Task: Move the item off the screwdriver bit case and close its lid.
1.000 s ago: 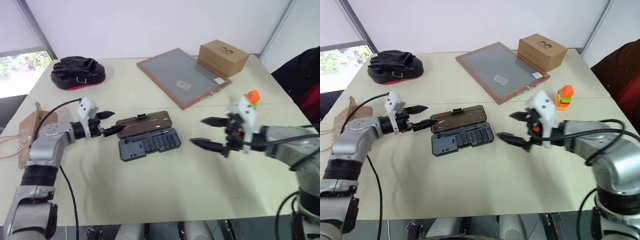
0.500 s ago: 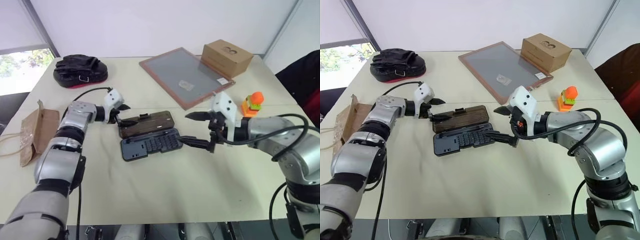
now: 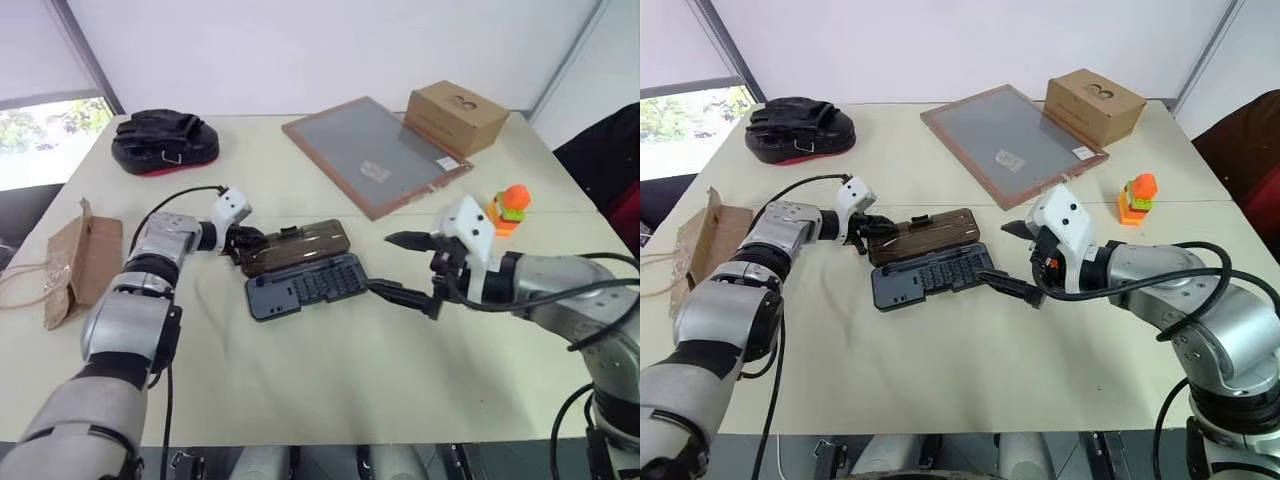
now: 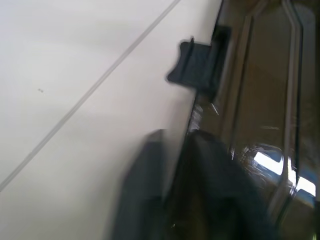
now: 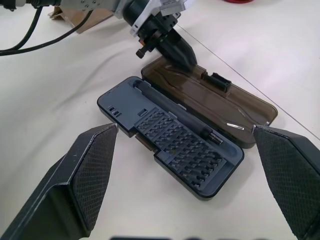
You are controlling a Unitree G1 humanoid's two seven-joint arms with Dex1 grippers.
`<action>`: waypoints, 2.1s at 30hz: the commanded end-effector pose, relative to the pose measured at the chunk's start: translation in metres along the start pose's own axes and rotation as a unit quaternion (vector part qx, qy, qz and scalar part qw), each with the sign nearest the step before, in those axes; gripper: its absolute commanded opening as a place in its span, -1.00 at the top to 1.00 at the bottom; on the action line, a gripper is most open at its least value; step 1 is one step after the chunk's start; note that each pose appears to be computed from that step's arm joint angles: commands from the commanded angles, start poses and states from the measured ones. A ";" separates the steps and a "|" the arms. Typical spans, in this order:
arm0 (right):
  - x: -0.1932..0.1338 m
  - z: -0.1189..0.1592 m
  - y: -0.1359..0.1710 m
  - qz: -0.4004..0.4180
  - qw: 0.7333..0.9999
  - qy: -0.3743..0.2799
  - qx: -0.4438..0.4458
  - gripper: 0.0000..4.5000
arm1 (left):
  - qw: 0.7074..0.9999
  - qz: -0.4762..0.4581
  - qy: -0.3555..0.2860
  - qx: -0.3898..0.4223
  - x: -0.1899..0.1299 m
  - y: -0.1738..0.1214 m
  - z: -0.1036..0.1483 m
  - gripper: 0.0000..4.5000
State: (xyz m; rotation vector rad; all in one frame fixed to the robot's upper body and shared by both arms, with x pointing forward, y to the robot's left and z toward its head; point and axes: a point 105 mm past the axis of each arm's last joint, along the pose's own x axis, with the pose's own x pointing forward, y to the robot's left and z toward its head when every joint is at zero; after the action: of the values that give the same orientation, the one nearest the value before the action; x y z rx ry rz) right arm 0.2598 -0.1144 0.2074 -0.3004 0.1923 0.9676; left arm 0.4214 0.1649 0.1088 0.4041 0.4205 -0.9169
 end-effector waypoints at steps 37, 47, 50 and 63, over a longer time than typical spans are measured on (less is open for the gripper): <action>-0.001 -0.017 -0.003 -0.007 1.000 0.018 0.024 -1.00 | 0.933 -0.174 -0.010 0.313 0.004 -0.051 0.022 0.87; 0.001 -0.018 -0.005 -0.009 0.999 0.015 0.028 -1.00 | 0.968 -0.109 -0.105 0.201 -0.007 -0.028 0.060 -0.98; 0.000 -0.019 -0.003 -0.001 0.999 0.015 0.034 -1.00 | 0.967 -0.161 -0.177 0.093 -0.031 -0.024 0.088 -0.98; 0.007 -0.014 -0.040 -0.052 0.996 -0.029 0.071 -1.00 | 0.964 -0.195 -0.182 -0.013 -0.101 -0.092 0.056 -0.98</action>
State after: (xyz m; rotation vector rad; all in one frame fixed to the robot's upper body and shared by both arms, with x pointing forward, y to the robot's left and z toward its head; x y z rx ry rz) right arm 0.2927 -0.1352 0.1887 -0.1318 0.2407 0.8634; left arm 0.3073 0.1589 0.1667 0.0504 0.2845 -1.3495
